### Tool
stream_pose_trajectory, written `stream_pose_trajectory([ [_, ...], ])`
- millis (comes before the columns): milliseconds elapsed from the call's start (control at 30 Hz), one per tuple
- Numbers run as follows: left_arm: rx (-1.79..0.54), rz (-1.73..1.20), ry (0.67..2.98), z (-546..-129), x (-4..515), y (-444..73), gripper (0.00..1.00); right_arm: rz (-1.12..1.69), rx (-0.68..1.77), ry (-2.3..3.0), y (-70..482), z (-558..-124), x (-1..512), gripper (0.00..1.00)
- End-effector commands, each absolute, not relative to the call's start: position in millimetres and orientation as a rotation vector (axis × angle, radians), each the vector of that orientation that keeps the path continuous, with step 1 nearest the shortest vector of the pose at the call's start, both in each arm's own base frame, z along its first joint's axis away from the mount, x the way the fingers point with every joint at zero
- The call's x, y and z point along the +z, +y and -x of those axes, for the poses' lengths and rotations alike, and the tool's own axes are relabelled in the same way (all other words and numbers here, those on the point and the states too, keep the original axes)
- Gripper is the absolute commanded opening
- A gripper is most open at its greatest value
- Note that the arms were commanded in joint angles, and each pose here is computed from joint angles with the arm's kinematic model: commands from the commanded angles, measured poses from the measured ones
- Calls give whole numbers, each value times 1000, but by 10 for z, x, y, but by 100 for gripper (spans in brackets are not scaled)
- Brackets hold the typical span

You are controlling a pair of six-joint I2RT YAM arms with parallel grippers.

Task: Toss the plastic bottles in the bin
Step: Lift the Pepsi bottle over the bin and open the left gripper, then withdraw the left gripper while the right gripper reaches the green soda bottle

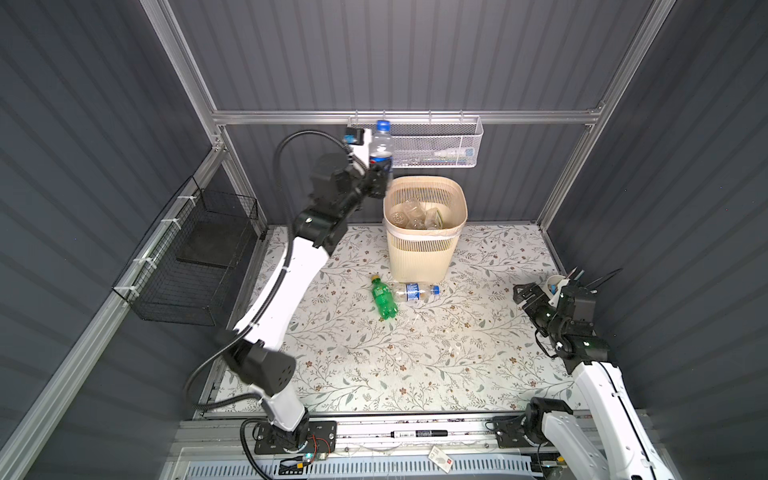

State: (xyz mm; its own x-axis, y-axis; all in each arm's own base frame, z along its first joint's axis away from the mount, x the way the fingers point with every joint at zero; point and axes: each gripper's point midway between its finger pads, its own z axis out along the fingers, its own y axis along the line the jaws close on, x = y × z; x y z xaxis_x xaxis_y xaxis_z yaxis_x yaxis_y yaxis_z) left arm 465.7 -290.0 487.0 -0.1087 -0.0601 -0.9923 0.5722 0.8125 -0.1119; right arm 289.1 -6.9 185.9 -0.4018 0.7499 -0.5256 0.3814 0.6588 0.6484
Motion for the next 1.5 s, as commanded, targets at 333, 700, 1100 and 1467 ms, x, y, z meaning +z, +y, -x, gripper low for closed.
stream_pose_trajectory([
  [333,-501,-355,1564,-4037,4891,-2516,100,-868,559,1996,-73,-2874,1990,99],
  [700,-285,-197,1728,-3878,4211,-1913,100,-808,620,2011,111,-2967,2048,99],
  [1100,-156,208,2191,-3685,2271,-928,100,-262,507,2281,1716,-3269,1969,98],
  [1467,-98,556,2350,-2996,1195,-313,100,323,300,2493,3413,-3463,1586,96],
])
